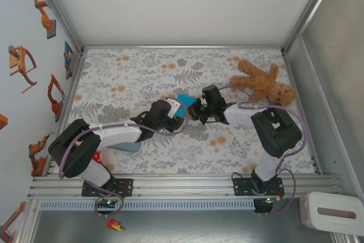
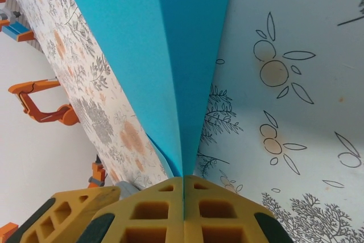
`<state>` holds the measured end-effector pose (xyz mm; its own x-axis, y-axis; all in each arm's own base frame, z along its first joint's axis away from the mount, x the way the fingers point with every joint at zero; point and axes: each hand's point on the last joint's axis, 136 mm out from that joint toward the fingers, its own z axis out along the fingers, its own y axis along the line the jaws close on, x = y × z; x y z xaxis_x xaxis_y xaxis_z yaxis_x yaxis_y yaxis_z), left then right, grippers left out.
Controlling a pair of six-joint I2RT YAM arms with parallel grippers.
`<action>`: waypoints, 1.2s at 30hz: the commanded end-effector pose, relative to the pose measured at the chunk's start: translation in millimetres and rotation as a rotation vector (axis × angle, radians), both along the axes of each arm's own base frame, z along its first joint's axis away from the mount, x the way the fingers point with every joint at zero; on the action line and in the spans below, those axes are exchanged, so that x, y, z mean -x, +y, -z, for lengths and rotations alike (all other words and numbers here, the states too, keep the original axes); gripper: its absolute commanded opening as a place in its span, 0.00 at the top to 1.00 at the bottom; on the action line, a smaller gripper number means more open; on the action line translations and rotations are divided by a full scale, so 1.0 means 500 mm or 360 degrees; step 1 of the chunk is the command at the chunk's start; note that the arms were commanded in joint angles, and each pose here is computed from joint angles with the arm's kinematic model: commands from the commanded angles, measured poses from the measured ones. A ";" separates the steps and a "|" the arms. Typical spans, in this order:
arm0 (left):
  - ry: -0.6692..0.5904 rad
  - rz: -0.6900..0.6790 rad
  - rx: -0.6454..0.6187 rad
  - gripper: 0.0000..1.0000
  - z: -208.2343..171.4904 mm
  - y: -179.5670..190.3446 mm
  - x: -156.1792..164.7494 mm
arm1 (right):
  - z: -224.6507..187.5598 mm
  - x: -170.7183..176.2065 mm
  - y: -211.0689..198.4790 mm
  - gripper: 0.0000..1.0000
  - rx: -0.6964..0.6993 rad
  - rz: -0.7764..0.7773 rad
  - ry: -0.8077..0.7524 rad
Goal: Fold a paper plane with a square sheet of paper (pick it up from the middle)
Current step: Fold the wing for the fifth time at the center of the table.
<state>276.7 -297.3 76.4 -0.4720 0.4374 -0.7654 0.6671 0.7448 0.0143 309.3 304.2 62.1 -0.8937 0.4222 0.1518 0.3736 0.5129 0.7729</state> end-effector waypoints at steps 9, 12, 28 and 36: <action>-0.0184 0.0101 -0.0192 0.47 0.034 -0.009 -0.016 | -0.044 -0.010 0.004 1.00 -0.0041 -0.0005 0.0004; -0.0213 0.0085 -0.0196 0.48 0.041 -0.007 -0.021 | -0.047 -0.009 0.006 1.00 -0.0047 -0.0011 0.0016; -0.0262 0.0115 -0.0271 0.50 0.063 -0.010 -0.010 | -0.035 -0.008 0.006 0.99 -0.0014 -0.0016 0.0060; -0.0242 0.0129 -0.0275 0.60 0.076 -0.013 -0.007 | -0.033 -0.006 0.006 0.97 -0.0013 -0.0021 0.0072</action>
